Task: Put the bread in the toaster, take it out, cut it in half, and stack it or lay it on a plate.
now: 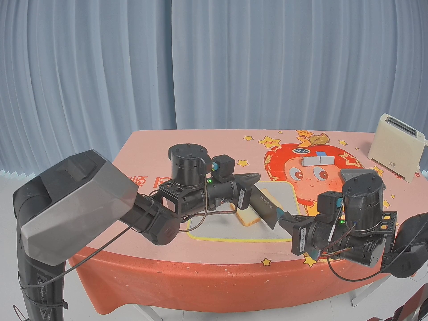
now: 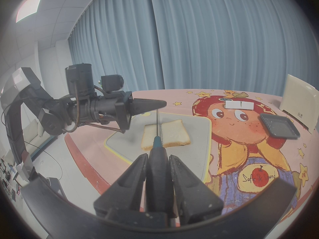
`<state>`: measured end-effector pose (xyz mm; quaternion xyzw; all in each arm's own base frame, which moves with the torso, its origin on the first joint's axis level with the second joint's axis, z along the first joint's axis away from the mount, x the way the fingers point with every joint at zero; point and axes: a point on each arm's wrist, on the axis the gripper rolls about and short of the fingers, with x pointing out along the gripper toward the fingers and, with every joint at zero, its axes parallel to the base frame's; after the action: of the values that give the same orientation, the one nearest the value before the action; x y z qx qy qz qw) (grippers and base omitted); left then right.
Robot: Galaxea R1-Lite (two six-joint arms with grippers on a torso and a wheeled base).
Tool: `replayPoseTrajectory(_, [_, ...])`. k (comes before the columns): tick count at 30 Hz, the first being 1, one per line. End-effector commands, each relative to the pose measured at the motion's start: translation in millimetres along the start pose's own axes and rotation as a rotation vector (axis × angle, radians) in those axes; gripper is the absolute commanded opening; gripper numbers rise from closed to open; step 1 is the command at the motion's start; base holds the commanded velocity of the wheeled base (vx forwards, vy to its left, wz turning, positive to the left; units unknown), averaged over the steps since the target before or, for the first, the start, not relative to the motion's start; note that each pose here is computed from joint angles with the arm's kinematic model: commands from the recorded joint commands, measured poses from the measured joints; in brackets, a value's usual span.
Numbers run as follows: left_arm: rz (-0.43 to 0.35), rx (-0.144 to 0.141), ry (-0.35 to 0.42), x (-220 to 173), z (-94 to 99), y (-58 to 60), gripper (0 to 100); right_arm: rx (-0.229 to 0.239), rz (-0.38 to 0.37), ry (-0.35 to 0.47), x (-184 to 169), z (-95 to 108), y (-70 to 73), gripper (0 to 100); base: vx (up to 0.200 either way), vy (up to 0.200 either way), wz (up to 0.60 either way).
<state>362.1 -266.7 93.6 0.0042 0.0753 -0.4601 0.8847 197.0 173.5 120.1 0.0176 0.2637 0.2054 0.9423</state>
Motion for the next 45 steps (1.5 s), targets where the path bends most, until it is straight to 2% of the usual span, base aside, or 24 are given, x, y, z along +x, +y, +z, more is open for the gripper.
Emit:
replayPoseTrajectory(1, [0.0, 0.02, -0.062, -17, 30.6, -5.7, 0, 0.004, 0.006, -0.017, -1, 4, 0.8, 0, 0.0, 0.0, 0.0])
replayPoseTrajectory(6, [0.003, 0.023, -0.073, -33, 42.4, -11.1, 0, 0.007, 0.007, -0.027, -2, 6, 0.8, 0, 0.0, 0.0, 0.0])
replayPoseTrajectory(8, [0.046, 0.025, -0.08, -49, 49.2, -4.5, 0, 0.009, 0.007, -0.035, -4, 7, 0.1, 0, 0.0, 0.0, 0.0])
replayPoseTrajectory(11, [0.07, 0.034, -0.106, -60, 56.0, -1.3, 0, 0.011, 0.01, -0.043, -5, 9, 0.2, 0, 0.0, 0.0, 0.0])
replayPoseTrajectory(14, [0.127, 0.06, -0.177, -85, 70.3, 11.9, 0, 0.009, 0.011, -0.054, -9, 11, -0.6, 0, 0.0, 0.0, 0.0])
replayPoseTrajectory(16, [0.142, 0.073, -0.203, -95, 76.1, 13.9, 0, 0.01, 0.01, -0.054, -9, 11, -0.9, 0, 0.0, 0.0, 0.0])
replayPoseTrajectory(17, [0.156, 0.081, -0.222, -107, 81.6, 12.3, 0, 0.014, 0.003, -0.055, -9, 11, -2.8, 0, 0.0, 0.0, 0.0])
replayPoseTrajectory(21, [0.213, 0.075, -0.212, -149, 82.9, 5.9, 0, 0.016, 0.0, -0.064, -10, 14, -4.2, 0, 0.0, 0.0, 0.0])
replayPoseTrajectory(22, [0.213, 0.075, -0.212, -149, 82.9, 5.9, 0, 0.016, 0.0, -0.064, -10, 14, -4.2, 0, 0.0, 0.0, 0.0])
replayPoseTrajectory(24, [0.253, 0.068, -0.203, -180, 80.5, -0.4, 0, 0.02, 0.003, -0.077, -13, 16, -5.1, 0, 0.0, 0.0, 0.0])
replayPoseTrajectory(28, [0.32, 0.092, -0.259, -228, 83.5, -10.3, 0, 0.022, 0.002, -0.085, -15, 18, -5.7, 0, 0.0, 0.0, 0.0])
replayPoseTrajectory(31, [0.402, 0.11, -0.301, -263, 78.9, -16.0, 0, 0.023, 0.001, -0.081, -14, 17, -6.2, 0, 0.0, 0.0, 0.0])
replayPoseTrajectory(36, [0.511, 0.129, -0.332, -309, 60.5, -31.5, 0, 0.023, 0.003, -0.082, -14, 17, -6.0, 0, 0.0, 0.0, 0.0])
replayPoseTrajectory(37, [0.514, 0.13, -0.334, -311, 60.1, -32.1, 0, 0.023, 0.003, -0.082, -14, 17, -6.0, 0, 0.0, 0.0, 0.0])
replayPoseTrajectory(38, [0.571, 0.128, -0.327, -329, 49.6, -38.3, 0, 0.024, 0.001, -0.084, -14, 17, -6.4, 0, 0.0, 0.0, 0.0])
replayPoseTrajectory(41, [0.608, 0.123, -0.318, -342, 39.4, -45.7, 0, 0.027, -0.004, -0.086, -14, 18, -7.9, 0, 0.0, 0.0, 0.0])
replayPoseTrajectory(45, [0.638, 0.121, -0.294, -362, 16.3, -66.9, 0, 0.029, -0.011, -0.087, -13, 19, -9.7, 0, 0.0, 0.0, 0.0])
